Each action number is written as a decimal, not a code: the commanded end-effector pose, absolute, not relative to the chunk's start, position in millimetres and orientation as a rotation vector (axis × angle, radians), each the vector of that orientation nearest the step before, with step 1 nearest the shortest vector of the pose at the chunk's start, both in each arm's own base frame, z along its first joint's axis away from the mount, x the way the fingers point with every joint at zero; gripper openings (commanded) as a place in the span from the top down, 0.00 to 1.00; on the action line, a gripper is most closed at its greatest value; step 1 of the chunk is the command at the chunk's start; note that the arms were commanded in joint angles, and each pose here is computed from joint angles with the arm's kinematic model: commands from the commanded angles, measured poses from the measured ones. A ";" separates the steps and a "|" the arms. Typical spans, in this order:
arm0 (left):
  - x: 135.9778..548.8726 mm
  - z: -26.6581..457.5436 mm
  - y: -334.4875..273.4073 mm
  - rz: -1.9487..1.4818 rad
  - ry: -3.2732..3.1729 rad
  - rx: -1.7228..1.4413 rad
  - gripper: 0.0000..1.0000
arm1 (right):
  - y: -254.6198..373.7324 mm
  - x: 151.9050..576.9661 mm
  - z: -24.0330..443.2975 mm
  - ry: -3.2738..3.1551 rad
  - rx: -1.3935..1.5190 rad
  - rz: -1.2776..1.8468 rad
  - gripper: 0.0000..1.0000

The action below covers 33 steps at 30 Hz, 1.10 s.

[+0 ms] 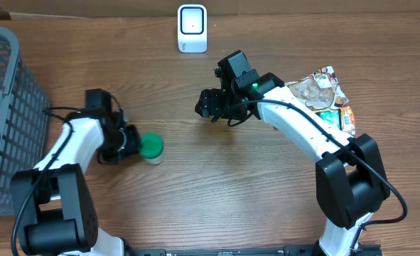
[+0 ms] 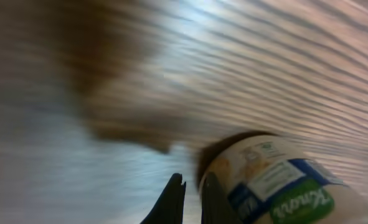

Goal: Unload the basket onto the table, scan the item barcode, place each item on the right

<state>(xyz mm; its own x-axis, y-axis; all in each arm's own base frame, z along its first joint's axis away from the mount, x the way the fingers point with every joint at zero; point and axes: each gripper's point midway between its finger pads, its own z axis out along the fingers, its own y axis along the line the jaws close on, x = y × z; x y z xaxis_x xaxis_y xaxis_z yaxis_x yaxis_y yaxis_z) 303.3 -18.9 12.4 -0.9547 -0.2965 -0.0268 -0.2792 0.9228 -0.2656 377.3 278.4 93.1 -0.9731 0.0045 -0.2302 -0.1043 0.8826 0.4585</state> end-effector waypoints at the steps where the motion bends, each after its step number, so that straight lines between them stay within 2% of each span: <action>1: 305.9 14.5 -56.9 -0.598 2.997 -0.375 0.96 | 276.9 379.8 91.9 2.825 -0.064 0.697 0.21; 7: 312.1 16.6 -89.7 -0.618 2.975 -0.248 0.96 | 276.9 379.8 91.9 2.825 -0.064 0.697 0.21; 14: 315.2 18.3 -109.2 -0.635 2.959 -0.240 0.96 | 275.3 380.7 91.2 2.823 -0.062 0.682 0.21; 20: 339.1 36.1 -73.9 -0.614 2.895 -0.362 0.96 | 276.9 378.2 90.9 2.824 -0.104 0.676 0.24; 25: 366.3 90.9 -18.0 -0.493 2.853 -0.397 0.95 | 284.7 375.5 92.1 2.804 -0.179 0.677 0.25; 28: 380.0 130.0 14.8 -0.417 2.803 -0.431 0.85 | 288.2 375.3 93.0 2.796 -0.189 0.683 0.24; 31: 393.9 165.6 36.8 -0.387 2.727 -0.425 0.57 | 290.2 375.0 93.5 2.790 -0.203 0.686 0.24; 33: 401.1 180.8 43.6 -0.363 2.691 -0.369 0.47 | 293.4 372.2 94.4 2.780 -0.278 0.701 0.24</action>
